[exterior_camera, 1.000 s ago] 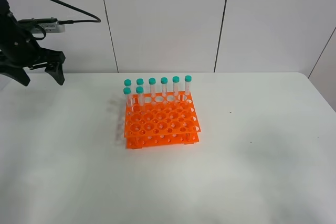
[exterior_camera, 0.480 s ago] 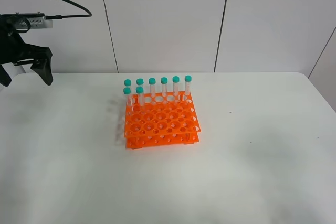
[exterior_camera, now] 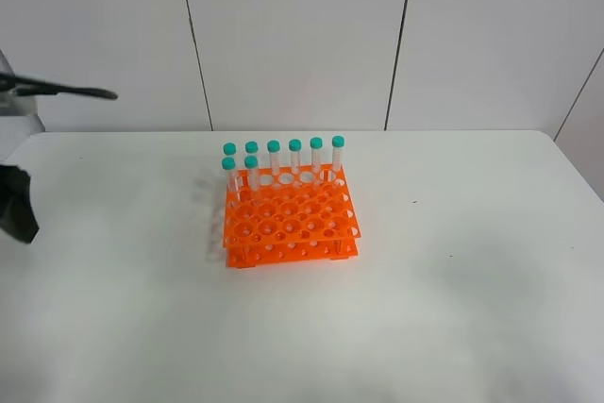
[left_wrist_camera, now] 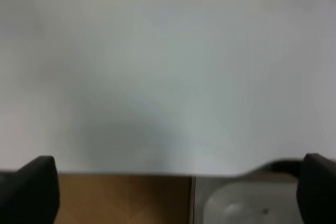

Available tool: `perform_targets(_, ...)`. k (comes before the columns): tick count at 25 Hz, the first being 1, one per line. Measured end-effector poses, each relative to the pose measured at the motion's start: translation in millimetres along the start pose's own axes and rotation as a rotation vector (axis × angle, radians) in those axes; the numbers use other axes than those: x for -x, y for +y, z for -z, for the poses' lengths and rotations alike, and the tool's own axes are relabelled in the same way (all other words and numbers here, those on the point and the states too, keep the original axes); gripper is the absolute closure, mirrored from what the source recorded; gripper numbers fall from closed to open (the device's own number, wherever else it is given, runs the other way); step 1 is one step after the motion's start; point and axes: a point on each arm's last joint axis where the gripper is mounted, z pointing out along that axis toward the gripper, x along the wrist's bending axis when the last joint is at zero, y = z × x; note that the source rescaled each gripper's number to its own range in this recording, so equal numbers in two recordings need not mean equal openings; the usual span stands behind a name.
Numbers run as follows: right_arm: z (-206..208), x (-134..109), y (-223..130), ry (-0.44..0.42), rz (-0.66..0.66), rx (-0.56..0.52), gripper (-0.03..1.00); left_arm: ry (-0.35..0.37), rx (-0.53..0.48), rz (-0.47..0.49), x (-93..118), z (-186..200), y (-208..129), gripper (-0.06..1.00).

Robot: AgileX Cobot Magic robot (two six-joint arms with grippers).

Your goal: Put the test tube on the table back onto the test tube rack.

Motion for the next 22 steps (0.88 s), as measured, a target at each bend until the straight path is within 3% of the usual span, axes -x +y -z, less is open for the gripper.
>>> perform_targets(11, 0.0, 0.0, -0.1, 0.0, 0.0, -0.001, -0.03, 0.0, 0.213, -0.01, 0.3, 4.3, -127.2, -0.06)
perform_targets(16, 0.0, 0.0, -0.1, 0.0, 0.0, -0.001, -0.03, -0.008, 0.392, -0.014, 1.5, 15.7, -150.2, -0.06)
perform_targets(22, 0.0, 0.0, -0.1, 0.0, 0.0, -0.001, -0.03, -0.01, 0.53, -0.02, 2.2, 26.4, -169.0, -0.06)
